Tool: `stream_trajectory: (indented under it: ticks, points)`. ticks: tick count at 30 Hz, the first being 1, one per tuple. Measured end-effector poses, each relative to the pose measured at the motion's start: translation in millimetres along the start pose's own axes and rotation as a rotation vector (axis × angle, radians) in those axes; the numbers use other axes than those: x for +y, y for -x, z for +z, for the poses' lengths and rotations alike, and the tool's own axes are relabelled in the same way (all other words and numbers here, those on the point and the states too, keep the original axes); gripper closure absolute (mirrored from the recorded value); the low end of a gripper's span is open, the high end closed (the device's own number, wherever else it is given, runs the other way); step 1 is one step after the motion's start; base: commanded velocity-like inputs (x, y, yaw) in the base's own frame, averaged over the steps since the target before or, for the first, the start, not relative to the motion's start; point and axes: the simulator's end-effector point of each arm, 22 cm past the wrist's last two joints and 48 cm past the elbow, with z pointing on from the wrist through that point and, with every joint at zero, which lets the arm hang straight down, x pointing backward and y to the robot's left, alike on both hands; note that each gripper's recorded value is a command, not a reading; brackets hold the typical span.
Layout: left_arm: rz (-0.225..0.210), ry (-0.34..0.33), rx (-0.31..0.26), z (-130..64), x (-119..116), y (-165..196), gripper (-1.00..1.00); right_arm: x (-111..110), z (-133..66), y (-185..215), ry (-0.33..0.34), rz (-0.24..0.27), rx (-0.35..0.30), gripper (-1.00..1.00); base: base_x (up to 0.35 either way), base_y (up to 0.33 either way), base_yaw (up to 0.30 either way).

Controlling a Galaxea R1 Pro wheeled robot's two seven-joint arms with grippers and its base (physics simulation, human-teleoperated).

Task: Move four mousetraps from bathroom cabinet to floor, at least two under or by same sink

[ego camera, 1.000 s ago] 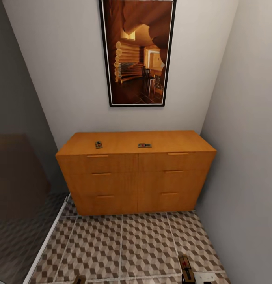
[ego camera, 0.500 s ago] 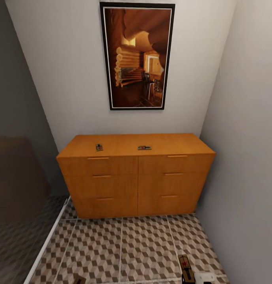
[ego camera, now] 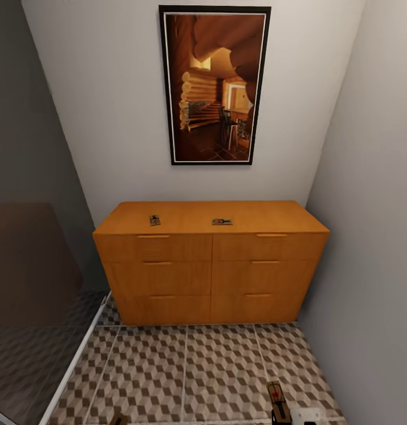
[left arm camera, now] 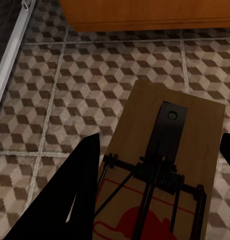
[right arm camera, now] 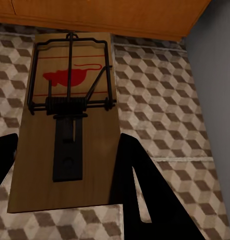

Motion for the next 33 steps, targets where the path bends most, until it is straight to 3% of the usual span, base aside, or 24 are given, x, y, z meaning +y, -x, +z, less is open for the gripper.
stream_trajectory:
  ticks: [24,33]
  points:
    - [-0.008,-0.009,0.001,-0.9,-9,0,1.00,-1,-0.1,-1,-0.002,0.001,0.001,1.00,-0.001,0.000,0.252]
    - [-0.008,-0.009,0.003,-0.9,-10,-1,1.00,0,0.1,-1,-0.002,0.000,0.002,1.00,-0.178,0.044,0.256]
